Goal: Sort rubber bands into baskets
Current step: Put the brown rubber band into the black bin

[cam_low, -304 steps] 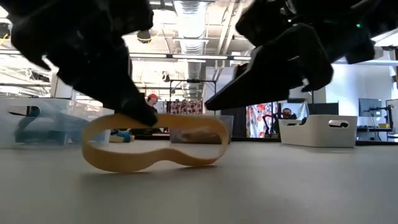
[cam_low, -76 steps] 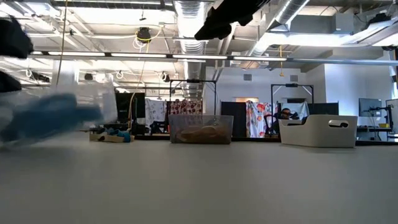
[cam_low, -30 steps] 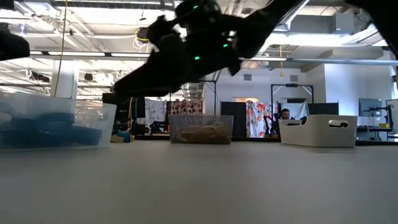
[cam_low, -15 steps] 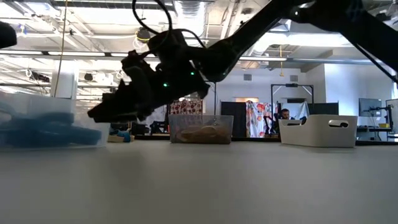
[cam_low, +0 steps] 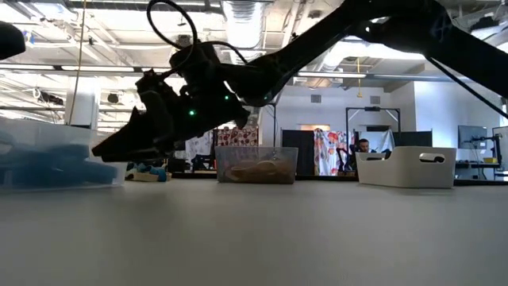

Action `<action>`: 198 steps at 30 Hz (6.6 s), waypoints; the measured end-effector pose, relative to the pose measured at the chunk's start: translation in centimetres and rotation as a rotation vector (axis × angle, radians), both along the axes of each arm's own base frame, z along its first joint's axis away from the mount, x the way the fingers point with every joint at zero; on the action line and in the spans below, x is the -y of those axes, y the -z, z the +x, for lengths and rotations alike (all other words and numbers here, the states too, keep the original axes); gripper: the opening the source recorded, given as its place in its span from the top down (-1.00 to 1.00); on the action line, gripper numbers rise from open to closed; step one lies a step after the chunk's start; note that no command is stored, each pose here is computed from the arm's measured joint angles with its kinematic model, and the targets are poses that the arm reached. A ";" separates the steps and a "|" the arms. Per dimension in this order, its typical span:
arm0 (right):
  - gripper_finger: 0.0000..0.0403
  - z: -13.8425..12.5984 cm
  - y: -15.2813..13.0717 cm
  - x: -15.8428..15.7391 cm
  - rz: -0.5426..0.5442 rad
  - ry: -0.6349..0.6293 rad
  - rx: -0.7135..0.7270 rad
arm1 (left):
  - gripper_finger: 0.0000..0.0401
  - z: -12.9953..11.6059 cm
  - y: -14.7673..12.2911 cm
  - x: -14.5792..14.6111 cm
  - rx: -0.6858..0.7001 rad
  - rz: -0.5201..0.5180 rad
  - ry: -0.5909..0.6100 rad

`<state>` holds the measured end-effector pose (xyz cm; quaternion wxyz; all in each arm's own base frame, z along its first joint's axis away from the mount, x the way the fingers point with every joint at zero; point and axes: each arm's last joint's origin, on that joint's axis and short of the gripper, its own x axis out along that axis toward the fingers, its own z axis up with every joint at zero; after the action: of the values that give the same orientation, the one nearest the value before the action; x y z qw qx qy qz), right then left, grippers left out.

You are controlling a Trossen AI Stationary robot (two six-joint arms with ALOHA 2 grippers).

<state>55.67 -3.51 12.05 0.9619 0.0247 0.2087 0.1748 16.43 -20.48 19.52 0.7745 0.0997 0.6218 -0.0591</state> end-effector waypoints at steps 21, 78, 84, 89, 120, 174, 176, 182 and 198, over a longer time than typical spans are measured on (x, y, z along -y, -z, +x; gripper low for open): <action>-0.31 -3.3 -2.0 -6.2 -0.243 -0.117 -0.362 | 0.43 0.6 3.6 0.8 0.049 -0.121 -0.003; -0.31 -5.4 -1.1 -11.6 -0.097 -0.059 -0.629 | 0.99 3.0 4.5 0.1 -0.051 0.008 -0.122; -0.31 -4.5 -1.3 -11.7 -0.012 0.002 -0.560 | 1.00 4.0 2.0 1.0 -0.007 0.033 -0.088; -0.31 -3.6 -1.7 -11.8 0.003 0.000 -0.451 | 1.00 5.2 -1.6 1.5 0.077 0.107 -0.068; -0.31 -3.2 -2.4 -11.7 0.010 0.001 -0.378 | 1.00 4.3 -11.9 1.0 0.178 0.316 -0.148; -0.31 -1.9 -4.3 -16.2 -0.001 -0.333 0.066 | 1.00 4.0 -11.3 1.9 0.101 0.190 -0.193; -0.31 -2.0 -4.6 -16.9 0.014 -0.367 0.093 | 1.00 4.0 -10.8 1.9 0.102 0.199 -0.193; -0.31 -1.9 -5.9 -17.9 0.043 -0.400 0.214 | 1.00 4.4 -10.4 2.1 0.155 0.208 -0.165; -0.31 -2.0 -4.4 -16.5 0.042 -0.322 0.033 | 1.00 4.4 -10.4 2.1 0.167 0.209 -0.162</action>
<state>53.67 13.03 16.41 0.9240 0.0082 0.1905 0.3313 20.88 -22.60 29.95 0.8111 0.1337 0.5642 0.0772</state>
